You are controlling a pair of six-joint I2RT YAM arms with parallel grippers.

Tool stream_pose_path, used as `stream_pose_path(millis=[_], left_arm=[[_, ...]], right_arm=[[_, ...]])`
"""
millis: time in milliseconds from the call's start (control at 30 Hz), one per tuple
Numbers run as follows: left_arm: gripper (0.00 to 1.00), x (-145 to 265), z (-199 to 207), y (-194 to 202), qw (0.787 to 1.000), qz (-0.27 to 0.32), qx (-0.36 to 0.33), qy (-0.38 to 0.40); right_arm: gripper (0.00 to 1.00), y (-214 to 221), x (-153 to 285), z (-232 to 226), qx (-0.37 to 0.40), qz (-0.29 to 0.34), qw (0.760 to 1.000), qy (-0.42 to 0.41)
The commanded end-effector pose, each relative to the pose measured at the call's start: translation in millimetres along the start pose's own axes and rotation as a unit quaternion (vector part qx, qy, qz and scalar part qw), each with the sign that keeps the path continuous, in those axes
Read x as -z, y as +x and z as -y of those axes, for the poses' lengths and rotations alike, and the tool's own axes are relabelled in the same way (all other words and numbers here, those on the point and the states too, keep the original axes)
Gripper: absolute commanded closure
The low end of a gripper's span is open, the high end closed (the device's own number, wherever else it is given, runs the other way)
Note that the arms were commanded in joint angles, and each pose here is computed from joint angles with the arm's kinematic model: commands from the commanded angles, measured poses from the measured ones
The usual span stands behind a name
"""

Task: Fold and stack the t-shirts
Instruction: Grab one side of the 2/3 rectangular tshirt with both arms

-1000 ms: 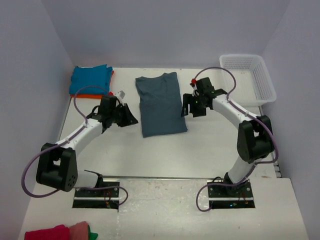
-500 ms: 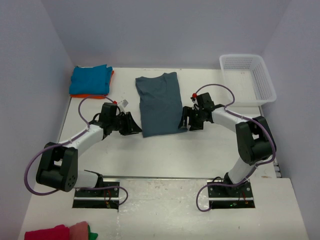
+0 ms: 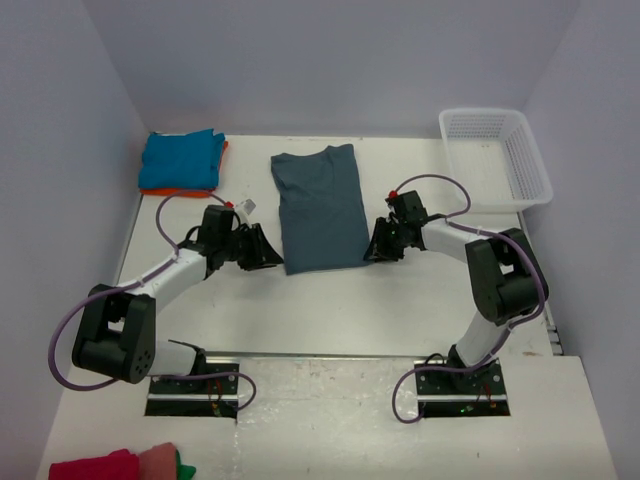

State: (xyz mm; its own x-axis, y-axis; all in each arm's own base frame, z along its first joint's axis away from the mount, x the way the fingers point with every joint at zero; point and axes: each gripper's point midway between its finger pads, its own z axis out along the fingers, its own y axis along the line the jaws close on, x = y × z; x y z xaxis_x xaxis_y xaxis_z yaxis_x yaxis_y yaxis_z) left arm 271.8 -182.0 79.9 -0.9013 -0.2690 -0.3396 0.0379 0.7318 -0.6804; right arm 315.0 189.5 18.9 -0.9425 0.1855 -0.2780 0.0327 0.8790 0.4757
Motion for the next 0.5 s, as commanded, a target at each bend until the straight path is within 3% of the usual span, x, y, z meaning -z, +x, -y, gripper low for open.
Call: stream_pose_path(millis=[0,233,367,467], left_arm=[[0.69,3,0,-15,1.000,0.021,-0.013,-0.009],[0.69,-3,-18,-14,0.999,0.018,0.003,-0.034],[0.67,-10,-25,-12,0.999,0.011,0.014,-0.039],[0.66,-17,-23,-4,1.000,-0.006,0.020,-0.013]], right_arm=[[0.70,4,-10,15,-0.015,0.001,1.000,0.027],[0.78,5,-12,14,-0.016,0.000,1.000,0.024],[0.95,8,-12,14,-0.017,-0.004,1.000,0.019],[1.00,11,-11,13,-0.014,-0.006,1.000,0.016]])
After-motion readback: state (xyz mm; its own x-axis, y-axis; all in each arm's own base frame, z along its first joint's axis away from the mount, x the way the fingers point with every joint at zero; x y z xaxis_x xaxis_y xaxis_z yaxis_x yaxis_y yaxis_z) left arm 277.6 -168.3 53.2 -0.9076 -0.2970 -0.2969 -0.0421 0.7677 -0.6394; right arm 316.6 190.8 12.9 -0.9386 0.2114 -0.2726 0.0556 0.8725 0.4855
